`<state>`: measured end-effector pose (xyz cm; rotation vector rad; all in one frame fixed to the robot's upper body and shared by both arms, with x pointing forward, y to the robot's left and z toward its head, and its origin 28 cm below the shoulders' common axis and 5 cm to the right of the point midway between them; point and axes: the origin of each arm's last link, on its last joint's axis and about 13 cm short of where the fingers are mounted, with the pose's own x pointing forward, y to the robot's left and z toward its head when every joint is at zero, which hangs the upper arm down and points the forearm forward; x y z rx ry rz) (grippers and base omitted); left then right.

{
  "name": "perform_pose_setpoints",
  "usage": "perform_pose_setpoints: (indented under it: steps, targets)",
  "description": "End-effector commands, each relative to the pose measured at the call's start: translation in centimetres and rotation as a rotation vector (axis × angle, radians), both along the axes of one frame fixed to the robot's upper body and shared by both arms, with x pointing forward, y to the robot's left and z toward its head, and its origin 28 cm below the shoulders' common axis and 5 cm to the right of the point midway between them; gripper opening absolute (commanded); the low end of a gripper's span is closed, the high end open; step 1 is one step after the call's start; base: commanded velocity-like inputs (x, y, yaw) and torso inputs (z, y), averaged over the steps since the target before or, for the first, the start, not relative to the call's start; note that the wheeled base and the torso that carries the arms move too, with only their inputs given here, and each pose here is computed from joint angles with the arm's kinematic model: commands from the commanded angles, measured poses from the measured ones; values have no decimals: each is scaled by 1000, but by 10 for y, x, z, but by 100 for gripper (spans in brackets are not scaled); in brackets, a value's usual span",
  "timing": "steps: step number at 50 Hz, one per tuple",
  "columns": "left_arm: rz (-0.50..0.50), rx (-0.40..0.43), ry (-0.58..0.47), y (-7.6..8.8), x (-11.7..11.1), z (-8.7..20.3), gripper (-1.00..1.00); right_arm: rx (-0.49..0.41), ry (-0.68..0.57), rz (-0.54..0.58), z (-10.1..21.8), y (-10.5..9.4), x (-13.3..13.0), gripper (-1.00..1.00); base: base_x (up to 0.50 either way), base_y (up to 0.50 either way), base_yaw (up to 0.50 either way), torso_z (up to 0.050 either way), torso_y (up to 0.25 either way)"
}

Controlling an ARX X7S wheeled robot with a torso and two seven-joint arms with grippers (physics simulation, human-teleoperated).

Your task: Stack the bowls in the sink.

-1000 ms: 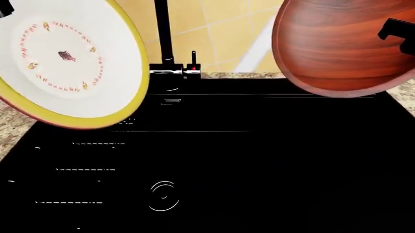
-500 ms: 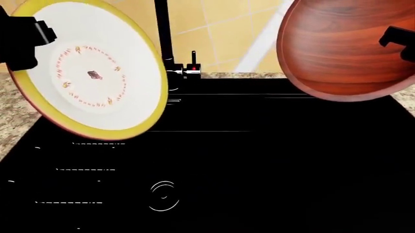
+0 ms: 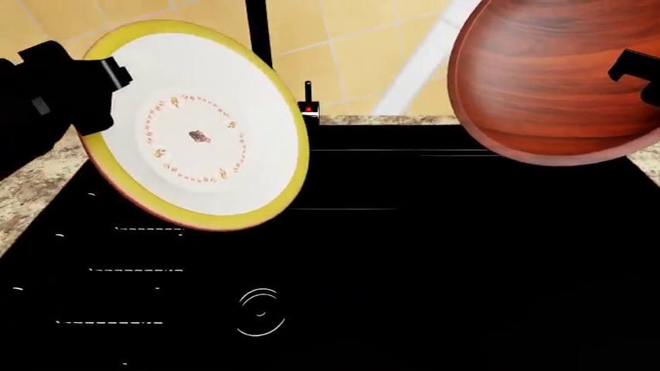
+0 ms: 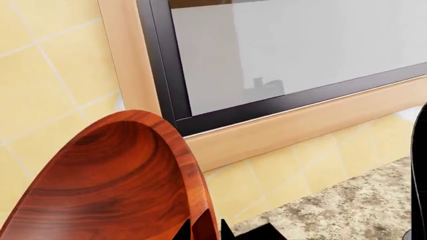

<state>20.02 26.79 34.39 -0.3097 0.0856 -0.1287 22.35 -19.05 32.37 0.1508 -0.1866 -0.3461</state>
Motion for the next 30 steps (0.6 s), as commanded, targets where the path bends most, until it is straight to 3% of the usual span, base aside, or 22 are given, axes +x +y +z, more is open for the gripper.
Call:
perform_pose_setpoints:
  steps: [1, 30]
  targets:
    - [-41, -34, 3, -3, 6, -9, -100, 4, -39, -53, 6, -4, -2, -100, 29, 0, 6, 0, 0]
    - [-168, 38, 57, -28, 16, -21, -100, 16, -41, -55, 3, -6, -2, -100, 30, 0, 4, 0, 1]
